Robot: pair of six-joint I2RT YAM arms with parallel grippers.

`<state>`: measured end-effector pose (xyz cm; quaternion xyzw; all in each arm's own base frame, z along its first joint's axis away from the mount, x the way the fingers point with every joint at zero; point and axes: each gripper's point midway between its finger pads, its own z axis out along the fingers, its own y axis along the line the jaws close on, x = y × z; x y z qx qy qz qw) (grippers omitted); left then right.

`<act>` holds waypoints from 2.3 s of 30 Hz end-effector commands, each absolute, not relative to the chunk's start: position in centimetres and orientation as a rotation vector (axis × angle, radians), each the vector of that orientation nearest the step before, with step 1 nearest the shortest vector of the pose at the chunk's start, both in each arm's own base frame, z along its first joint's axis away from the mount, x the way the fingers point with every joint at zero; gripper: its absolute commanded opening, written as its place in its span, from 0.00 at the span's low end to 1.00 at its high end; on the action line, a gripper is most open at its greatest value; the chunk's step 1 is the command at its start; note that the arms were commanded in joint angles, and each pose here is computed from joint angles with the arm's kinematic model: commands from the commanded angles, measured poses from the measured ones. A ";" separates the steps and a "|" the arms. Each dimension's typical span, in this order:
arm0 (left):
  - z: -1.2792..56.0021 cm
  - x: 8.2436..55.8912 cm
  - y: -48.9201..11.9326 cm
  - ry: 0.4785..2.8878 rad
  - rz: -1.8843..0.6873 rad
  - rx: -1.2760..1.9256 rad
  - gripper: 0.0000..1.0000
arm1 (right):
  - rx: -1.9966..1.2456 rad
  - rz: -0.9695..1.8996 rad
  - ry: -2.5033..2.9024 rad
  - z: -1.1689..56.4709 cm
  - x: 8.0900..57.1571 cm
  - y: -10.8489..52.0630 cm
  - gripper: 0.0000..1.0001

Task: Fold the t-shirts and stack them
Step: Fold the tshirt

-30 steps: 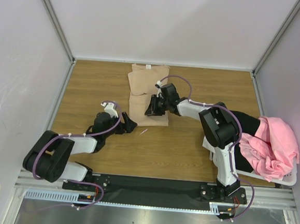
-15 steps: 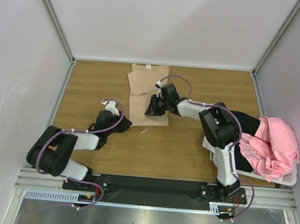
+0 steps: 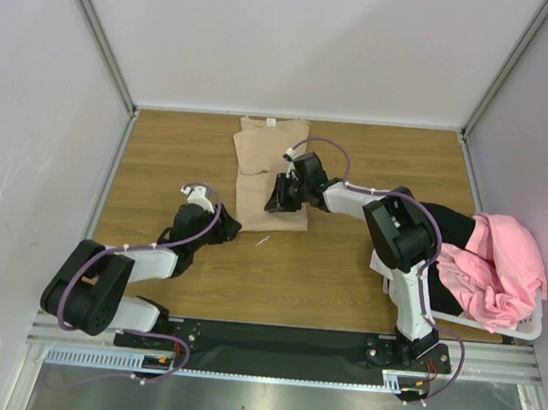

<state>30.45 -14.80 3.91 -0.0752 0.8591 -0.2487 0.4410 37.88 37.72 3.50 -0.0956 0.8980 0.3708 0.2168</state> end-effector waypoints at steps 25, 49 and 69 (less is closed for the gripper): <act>2.8 29.9 -13.2 2.158 -0.520 -0.332 0.00 | -0.277 1.003 2.469 3.8 38.6 37.9 0.25; 5.6 30.5 -15.9 2.182 -0.627 -0.228 0.79 | -0.099 0.792 2.458 10.0 33.5 27.4 0.83; 4.0 31.3 -15.6 2.215 -0.577 -0.233 0.66 | 0.016 0.884 2.492 4.5 31.4 28.8 0.61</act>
